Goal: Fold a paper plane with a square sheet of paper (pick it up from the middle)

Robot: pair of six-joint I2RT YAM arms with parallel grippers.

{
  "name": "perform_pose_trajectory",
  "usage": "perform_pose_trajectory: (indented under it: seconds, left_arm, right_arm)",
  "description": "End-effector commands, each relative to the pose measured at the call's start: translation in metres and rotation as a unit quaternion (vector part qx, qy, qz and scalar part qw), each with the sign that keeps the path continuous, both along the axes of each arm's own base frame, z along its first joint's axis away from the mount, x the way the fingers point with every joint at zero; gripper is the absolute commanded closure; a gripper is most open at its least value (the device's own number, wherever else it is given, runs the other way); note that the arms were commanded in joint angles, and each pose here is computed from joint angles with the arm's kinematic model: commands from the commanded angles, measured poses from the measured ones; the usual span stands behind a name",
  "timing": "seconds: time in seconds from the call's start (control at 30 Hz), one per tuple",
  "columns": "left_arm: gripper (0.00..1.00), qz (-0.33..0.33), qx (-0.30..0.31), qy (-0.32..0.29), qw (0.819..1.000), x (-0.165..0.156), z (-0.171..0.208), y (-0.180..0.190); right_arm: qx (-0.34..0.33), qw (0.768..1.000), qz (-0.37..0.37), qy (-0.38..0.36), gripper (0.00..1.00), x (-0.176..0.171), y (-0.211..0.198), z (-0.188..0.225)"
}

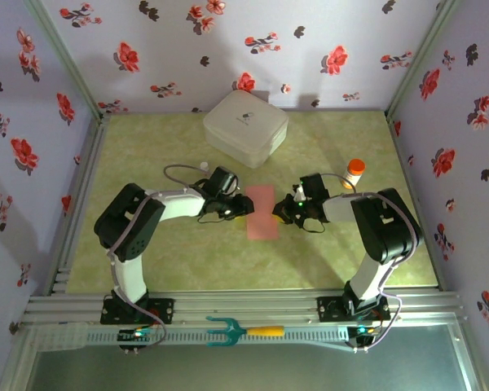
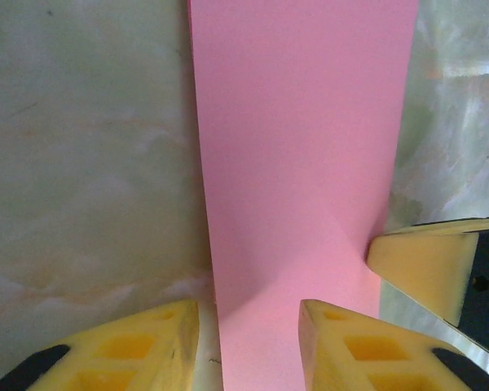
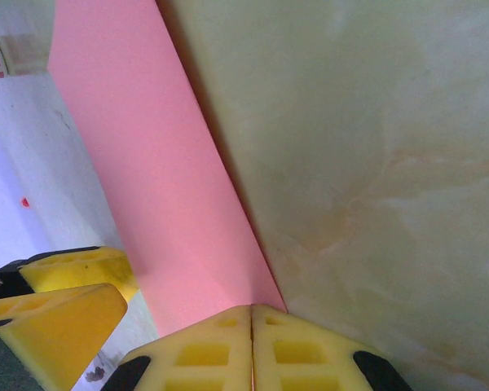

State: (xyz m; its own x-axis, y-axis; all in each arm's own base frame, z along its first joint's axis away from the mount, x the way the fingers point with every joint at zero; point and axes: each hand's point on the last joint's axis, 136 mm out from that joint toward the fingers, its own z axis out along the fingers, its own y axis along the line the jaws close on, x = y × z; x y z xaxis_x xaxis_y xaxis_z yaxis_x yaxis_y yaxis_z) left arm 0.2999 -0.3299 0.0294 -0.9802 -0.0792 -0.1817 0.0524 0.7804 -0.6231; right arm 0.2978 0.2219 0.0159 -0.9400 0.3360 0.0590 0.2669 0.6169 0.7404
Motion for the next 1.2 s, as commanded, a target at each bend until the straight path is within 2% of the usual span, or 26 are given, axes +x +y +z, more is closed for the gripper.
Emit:
perform_pose_trajectory:
  seconds: [0.0, 0.57, 0.8, 0.93, 1.07, 1.17]
  left_arm:
    - [0.65, 0.000, -0.006, 0.014, 1.000, -0.001, -0.006, -0.001]
    - [0.75, 0.002, -0.034, 0.002, 0.999, 0.000, 0.003, -0.003]
    - [0.86, 0.009, -0.042, -0.002, 0.999, 0.002, 0.006, -0.001]
    - [0.99, 0.009, -0.047, -0.010, 0.999, 0.003, 0.012, 0.000]
    - [1.00, 0.016, -0.050, -0.017, 0.998, 0.007, 0.020, 0.005]
    - [1.00, 0.023, -0.050, -0.017, 0.998, 0.009, 0.024, 0.011]
  right_arm:
    - [-0.065, 0.996, -0.029, 0.044, 0.91, -0.011, -0.021, -0.034]
    - [-0.066, 0.996, -0.031, 0.043, 0.90, -0.011, -0.021, -0.033]
    - [-0.060, 0.997, -0.030, 0.035, 0.89, -0.008, -0.019, -0.028]
    - [-0.042, 0.999, -0.027, 0.000, 0.81, 0.000, -0.014, -0.010]
    - [-0.049, 0.997, -0.018, -0.059, 0.65, 0.007, -0.015, 0.020]
    - [-0.078, 0.989, 0.015, -0.123, 0.59, 0.007, -0.013, 0.044]
